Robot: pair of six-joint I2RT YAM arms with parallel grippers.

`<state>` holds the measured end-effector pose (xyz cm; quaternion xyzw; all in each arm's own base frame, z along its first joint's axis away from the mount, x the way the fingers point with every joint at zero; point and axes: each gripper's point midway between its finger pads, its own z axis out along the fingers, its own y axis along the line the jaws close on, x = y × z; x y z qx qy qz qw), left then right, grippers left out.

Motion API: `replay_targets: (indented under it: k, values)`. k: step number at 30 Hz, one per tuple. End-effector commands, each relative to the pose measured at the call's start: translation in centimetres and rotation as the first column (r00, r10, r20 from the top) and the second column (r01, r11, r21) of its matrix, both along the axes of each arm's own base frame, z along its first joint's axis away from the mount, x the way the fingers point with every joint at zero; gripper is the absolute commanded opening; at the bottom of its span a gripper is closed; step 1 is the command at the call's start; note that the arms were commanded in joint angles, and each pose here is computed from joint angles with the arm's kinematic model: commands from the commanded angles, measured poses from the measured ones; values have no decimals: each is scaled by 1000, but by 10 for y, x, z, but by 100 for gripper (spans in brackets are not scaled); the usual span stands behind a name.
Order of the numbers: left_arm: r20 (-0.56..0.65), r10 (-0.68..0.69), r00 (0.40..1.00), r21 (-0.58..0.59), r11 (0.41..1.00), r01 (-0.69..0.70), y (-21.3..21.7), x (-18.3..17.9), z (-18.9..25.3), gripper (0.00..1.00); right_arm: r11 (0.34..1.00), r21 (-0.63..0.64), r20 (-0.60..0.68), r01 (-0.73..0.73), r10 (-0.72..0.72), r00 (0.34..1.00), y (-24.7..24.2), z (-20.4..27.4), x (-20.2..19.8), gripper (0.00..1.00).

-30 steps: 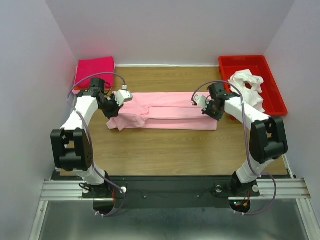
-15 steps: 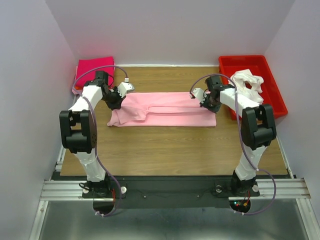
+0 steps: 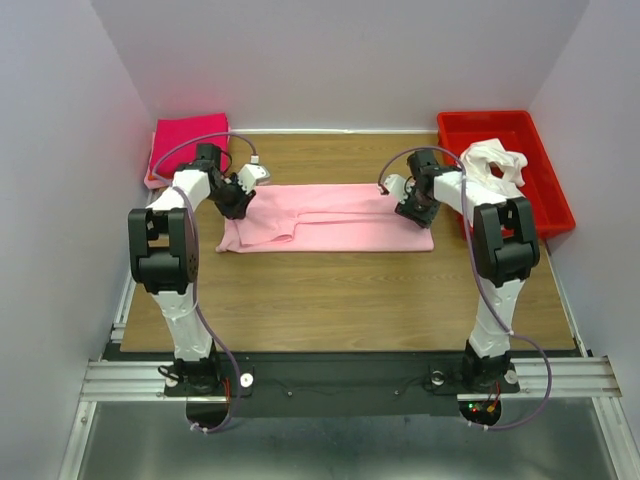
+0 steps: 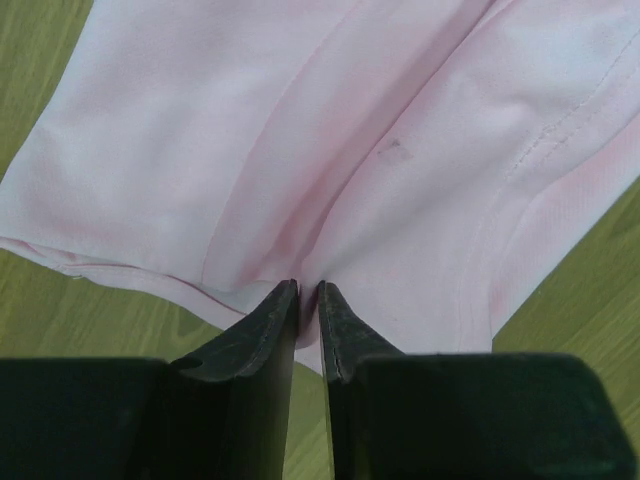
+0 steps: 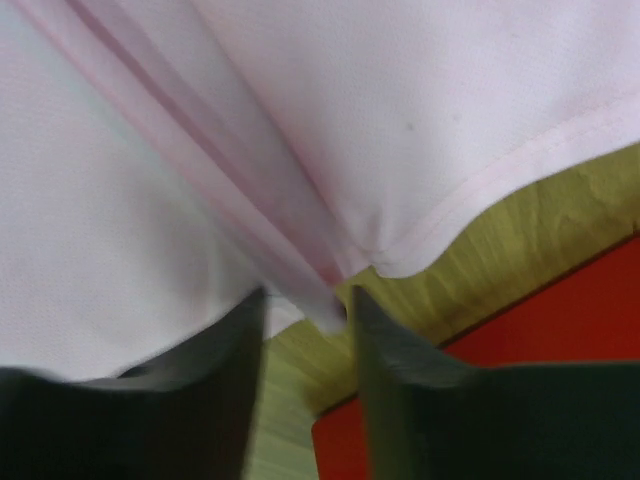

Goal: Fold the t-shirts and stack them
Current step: Fold the tshirt

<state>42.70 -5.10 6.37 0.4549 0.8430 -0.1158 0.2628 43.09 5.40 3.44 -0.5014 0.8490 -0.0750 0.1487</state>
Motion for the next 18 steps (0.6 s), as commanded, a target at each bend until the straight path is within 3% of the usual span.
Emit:
replay_targets:
  k: [1,2,4,5,8,9,13,18]
  values:
    - [66,79,995,-32,997,-77,11,21,25,47,999,17,94,42,-44,995,0,30,23,67]
    - [80,92,993,-39,995,-89,13,21,33,50,999,25,108,49,-51,993,1,36,25,73]
    - [68,118,991,-47,992,-115,19,12,34,53,995,63,152,82,-91,984,4,57,28,74]
    - [82,142,987,-60,989,-137,24,8,45,58,992,87,166,90,-103,981,7,65,28,74]
    - [59,184,981,-94,980,-178,38,-15,52,59,980,152,170,127,-152,974,11,80,13,72]
    - [50,189,981,-100,978,-183,40,-22,52,66,977,167,163,132,-160,974,13,83,8,70]
    - [-22,198,980,-130,971,-199,52,-58,41,67,945,251,59,212,-234,971,18,71,-25,61]
    - [-77,175,982,-168,968,-185,51,-88,30,70,895,318,-58,313,-311,949,16,55,-51,60]
